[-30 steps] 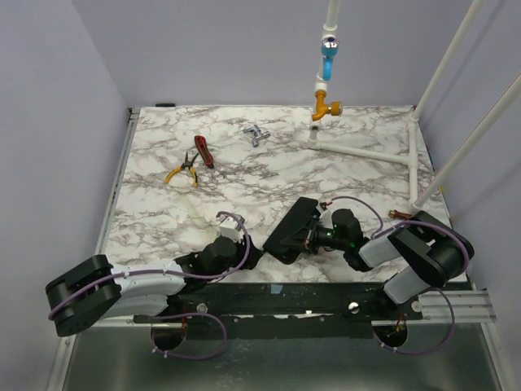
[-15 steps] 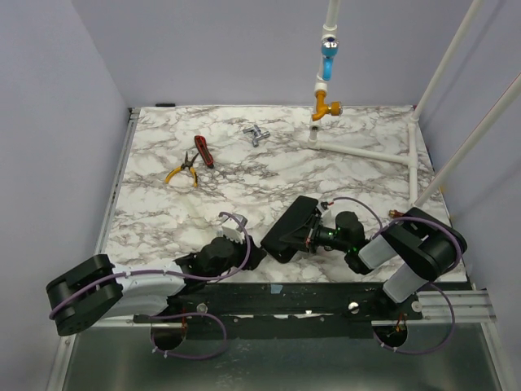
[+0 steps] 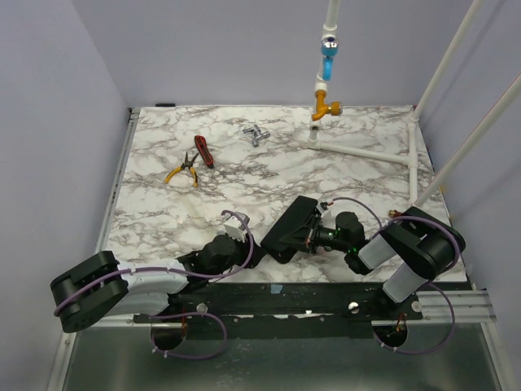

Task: Sort the hair-cutting tools
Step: Zip the hairdressing tool bag at the center of the board.

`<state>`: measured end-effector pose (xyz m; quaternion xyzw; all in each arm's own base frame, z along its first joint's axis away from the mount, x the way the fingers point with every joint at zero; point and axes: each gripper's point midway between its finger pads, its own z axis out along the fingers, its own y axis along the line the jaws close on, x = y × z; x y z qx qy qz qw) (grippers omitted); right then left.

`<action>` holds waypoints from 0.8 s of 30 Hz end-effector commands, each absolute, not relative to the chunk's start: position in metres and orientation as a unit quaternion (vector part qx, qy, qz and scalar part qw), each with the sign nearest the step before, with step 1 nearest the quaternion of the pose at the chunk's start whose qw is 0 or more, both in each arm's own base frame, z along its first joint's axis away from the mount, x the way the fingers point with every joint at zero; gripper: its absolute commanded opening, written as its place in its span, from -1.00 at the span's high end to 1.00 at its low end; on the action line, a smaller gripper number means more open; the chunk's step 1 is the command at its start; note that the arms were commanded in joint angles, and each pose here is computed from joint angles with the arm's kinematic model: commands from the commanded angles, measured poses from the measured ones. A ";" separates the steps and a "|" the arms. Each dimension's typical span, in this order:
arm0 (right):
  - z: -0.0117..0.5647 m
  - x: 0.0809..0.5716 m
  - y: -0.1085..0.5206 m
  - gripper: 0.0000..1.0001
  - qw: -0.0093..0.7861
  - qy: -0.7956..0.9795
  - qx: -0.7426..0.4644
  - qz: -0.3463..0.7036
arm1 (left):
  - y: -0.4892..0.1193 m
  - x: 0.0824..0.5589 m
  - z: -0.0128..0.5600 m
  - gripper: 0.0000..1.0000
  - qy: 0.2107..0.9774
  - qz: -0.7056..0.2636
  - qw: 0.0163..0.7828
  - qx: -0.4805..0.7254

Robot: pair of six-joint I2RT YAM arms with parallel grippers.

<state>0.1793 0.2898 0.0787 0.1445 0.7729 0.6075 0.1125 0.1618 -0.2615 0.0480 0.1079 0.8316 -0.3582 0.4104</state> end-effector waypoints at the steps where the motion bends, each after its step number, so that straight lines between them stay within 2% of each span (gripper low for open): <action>1: 0.084 0.173 0.293 0.99 0.107 0.766 0.121 0.622 | -0.276 0.168 0.065 0.30 0.818 -0.375 0.420 0.120; 6: 0.084 0.174 0.293 0.99 0.109 0.766 0.121 0.622 | -0.282 0.166 0.065 0.49 0.818 -0.380 0.413 0.129; 12: 0.083 0.174 0.293 0.99 0.109 0.767 0.122 0.620 | -0.280 0.165 0.062 0.57 0.820 -0.378 0.410 0.129; 22: 0.068 0.182 0.291 0.99 0.127 0.787 0.118 0.592 | -0.280 0.161 0.054 1.00 0.827 -0.376 0.396 0.135; 24: 0.063 0.186 0.290 0.99 0.135 0.795 0.118 0.579 | -0.281 0.161 0.053 1.00 0.827 -0.377 0.394 0.137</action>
